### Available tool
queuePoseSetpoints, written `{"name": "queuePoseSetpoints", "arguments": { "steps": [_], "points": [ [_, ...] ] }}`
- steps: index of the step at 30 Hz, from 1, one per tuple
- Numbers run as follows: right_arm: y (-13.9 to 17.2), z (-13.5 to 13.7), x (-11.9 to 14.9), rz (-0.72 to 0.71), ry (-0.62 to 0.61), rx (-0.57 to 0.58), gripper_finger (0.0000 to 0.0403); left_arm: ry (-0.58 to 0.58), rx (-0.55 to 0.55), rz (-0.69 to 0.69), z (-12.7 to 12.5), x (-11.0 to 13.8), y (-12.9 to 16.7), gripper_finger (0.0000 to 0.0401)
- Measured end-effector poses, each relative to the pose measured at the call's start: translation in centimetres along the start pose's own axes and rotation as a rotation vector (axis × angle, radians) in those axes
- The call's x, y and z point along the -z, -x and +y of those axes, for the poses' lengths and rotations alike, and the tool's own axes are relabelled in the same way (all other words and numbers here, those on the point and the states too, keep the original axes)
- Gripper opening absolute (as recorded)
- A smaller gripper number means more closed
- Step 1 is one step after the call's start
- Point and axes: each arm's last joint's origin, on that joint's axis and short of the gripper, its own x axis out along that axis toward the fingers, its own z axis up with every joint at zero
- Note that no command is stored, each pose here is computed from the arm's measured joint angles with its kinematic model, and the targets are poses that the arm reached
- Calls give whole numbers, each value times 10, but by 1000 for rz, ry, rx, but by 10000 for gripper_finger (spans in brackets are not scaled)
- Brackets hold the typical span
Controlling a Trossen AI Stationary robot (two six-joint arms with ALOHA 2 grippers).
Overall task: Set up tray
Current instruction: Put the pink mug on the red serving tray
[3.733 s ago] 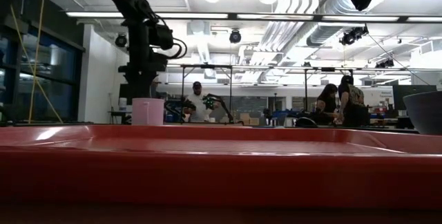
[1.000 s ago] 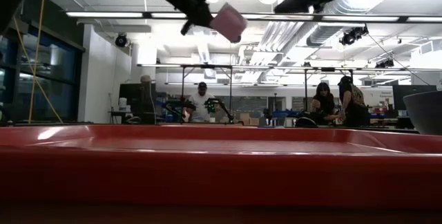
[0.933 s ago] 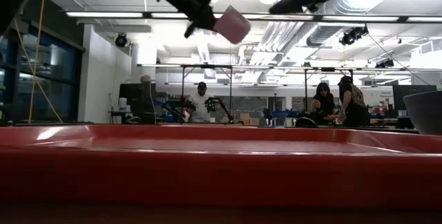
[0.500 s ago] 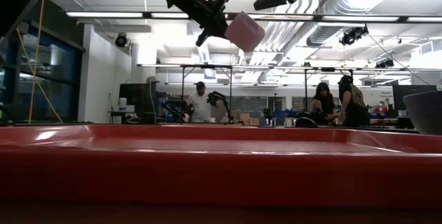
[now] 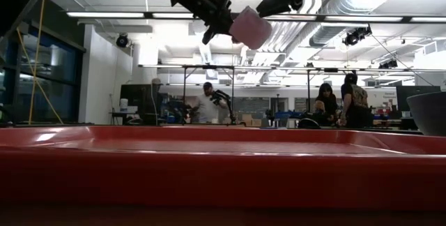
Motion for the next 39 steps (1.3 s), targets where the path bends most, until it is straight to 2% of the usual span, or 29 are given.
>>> {"name": "queuePoseSetpoints", "arguments": {
  "steps": [6,10,18,22,28,29,35,39],
  "points": [
    [1,7,-2,-9,11,-6,211,-8,8,-10,-2,-1,-1,19],
    [-2,8,-1,-7,9,-24,203,-27,51,-27,-9,-2,-3,19],
    [-17,12,3,20,-18,-30,185,-49,75,-29,-22,-1,-7,19],
    [-19,15,3,22,-55,-26,146,-55,76,-22,-21,0,-7,19],
    [-13,16,0,0,-47,-39,26,-66,77,-11,-21,1,-7,19],
    [-13,16,0,-4,-40,-51,15,-69,77,-9,-21,1,-7,19],
    [-11,16,-1,-11,-65,-58,7,-101,71,-10,-21,1,-7,20],
    [-11,16,-2,-19,-119,-57,3,-181,64,-23,-21,0,-7,64]
  ]
}}
